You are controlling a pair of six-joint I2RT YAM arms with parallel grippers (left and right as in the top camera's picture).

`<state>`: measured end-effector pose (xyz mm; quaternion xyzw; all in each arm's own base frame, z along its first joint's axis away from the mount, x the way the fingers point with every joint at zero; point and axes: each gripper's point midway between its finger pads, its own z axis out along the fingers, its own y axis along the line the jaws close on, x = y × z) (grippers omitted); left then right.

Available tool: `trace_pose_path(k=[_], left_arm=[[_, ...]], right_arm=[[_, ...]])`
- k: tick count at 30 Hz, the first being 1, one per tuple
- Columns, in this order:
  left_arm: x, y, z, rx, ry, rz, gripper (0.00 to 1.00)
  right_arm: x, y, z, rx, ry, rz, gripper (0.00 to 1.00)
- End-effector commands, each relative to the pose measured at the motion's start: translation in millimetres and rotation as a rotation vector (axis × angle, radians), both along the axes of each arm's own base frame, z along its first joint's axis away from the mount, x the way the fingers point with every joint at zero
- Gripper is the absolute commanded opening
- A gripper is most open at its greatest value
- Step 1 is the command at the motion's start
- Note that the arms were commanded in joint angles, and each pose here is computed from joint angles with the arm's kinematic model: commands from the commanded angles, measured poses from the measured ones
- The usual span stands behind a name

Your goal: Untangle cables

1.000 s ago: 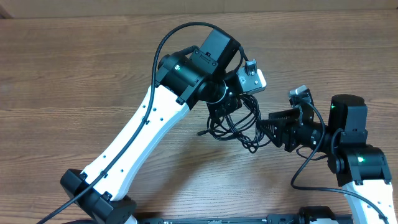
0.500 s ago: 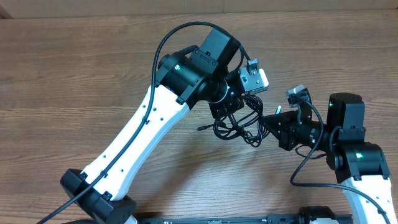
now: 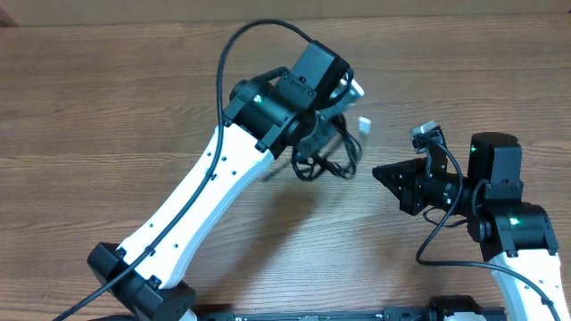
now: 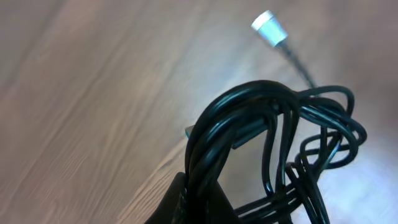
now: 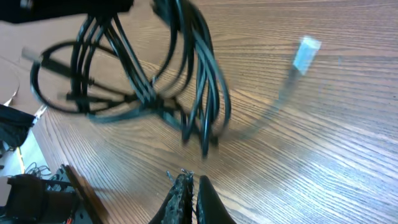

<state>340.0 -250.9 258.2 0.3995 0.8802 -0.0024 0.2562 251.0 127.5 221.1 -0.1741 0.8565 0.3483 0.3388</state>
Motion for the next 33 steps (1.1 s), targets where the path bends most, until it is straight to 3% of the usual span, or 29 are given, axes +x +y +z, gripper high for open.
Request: trace_pose_path(k=[1,5,7,9,10,12,18,27,32,33], left_arm=[[17.7,21.7,11.5,0.009,-0.078,0.209,0.04],[11.0,10.3,9.1,-0.015,-0.042,0.125,0.04],[4.2,1.6,7.1,-0.022,-0.016,0.032,0.04],[-5.5,-9.2,5.2,-0.038,0.016,-0.083,0.04],[-10.3,-13.9,4.5,-0.047,0.03,-0.133,0.04],[-23.7,-24.7,3.3,-0.075,0.068,-0.254,0.04],[-48.3,-44.6,6.2,-0.161,0.128,-0.444,0.04],[-57.9,-58.0,13.1,-0.246,0.155,-0.496,0.04],[-59.2,-59.0,13.6,-0.254,0.16,-0.5,0.04],[-59.2,-59.0,13.6,-0.254,0.16,-0.5,0.04]], right_arm=[[3.7,-0.7,9.5,0.007,-0.014,-0.016,0.04],[4.1,-0.7,9.9,0.008,-0.014,-0.018,0.04],[4.1,-0.7,9.8,0.008,-0.014,-0.018,0.24],[4.1,-0.7,9.9,0.008,-0.015,-0.018,0.38],[4.2,-0.7,10.0,0.008,-0.016,-0.017,0.52],[4.9,-0.7,10.7,0.006,-0.023,-0.015,0.59],[5.5,-0.6,11.3,0.001,-0.036,-0.009,0.59],[5.4,-0.6,11.2,-0.004,-0.043,-0.003,0.53],[5.4,-0.6,11.2,-0.004,-0.043,-0.003,0.22],[5.4,-0.6,11.2,-0.004,-0.043,-0.003,0.19]])
